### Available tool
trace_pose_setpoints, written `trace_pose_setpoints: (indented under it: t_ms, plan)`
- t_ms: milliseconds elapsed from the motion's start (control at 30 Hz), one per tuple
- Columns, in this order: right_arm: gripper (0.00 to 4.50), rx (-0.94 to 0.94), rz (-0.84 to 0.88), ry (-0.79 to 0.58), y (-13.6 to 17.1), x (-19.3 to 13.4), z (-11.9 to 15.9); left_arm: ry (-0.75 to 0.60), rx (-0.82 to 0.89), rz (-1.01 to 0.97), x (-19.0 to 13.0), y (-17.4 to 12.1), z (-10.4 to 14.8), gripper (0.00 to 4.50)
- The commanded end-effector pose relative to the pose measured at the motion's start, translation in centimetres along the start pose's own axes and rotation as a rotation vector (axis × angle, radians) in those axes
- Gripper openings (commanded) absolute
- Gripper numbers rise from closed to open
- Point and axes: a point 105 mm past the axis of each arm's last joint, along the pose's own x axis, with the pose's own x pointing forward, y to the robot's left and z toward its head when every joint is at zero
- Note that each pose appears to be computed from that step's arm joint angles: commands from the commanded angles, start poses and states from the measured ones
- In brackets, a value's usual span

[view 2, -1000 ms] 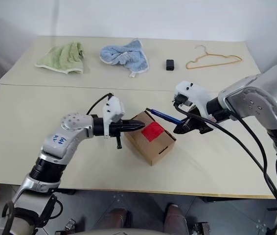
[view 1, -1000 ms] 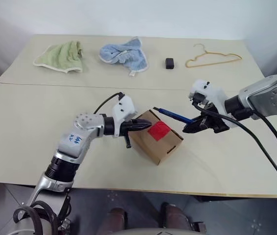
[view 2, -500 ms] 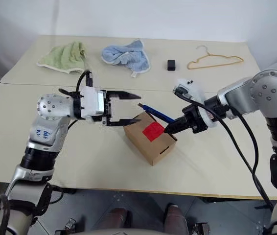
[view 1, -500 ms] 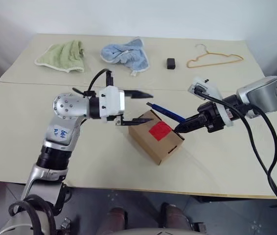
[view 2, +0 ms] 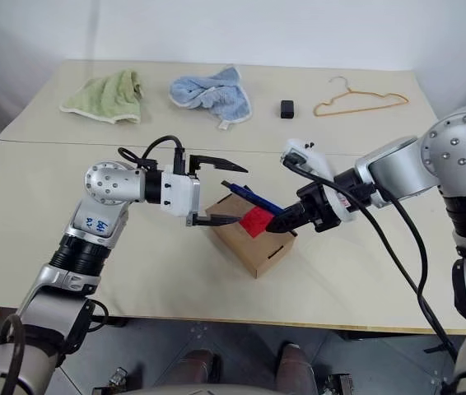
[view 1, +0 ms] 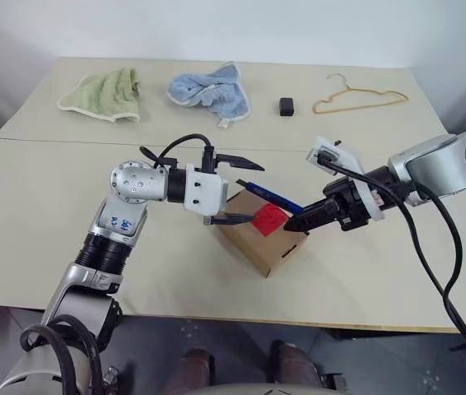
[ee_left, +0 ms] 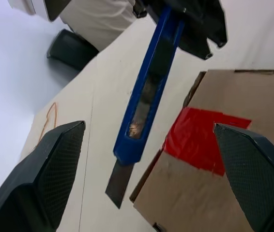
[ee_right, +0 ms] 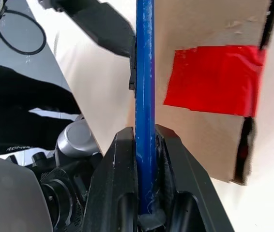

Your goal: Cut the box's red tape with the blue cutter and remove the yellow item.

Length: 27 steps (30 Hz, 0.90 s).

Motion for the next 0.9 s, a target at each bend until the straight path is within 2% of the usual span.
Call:
trace_pose_setpoints:
  t_ms: [33,67,200,433,500,667,900]
  plan:
    - [0.17,-0.012,0.010,-0.004,0.55,-0.18,0.02,-0.016,0.050,0.003,0.29,0.67,0.79,4.50]
    - [0.17,-0.010,0.008,-0.003,0.55,-0.13,0.00,-0.016,0.051,-0.001,0.30,0.62,0.80,4.10]
    - [0.17,-0.004,0.002,-0.004,0.47,0.03,-0.03,-0.013,0.080,-0.006,0.31,0.50,0.90,3.03]
    - [0.17,-0.002,0.002,-0.011,0.51,0.19,0.09,0.004,0.105,-0.011,0.34,0.35,0.71,0.88]
    - [0.17,-0.001,0.005,-0.013,0.55,0.22,0.11,0.008,0.109,-0.017,0.37,0.23,0.66,0.46]
    - [0.17,-0.001,0.019,-0.025,0.74,0.22,0.17,0.011,0.101,-0.013,0.39,0.18,0.58,0.43]
    - [2.41,-0.011,0.058,-0.069,1.36,-0.47,-0.01,0.018,0.078,0.015,-0.01,0.44,0.36,0.43]
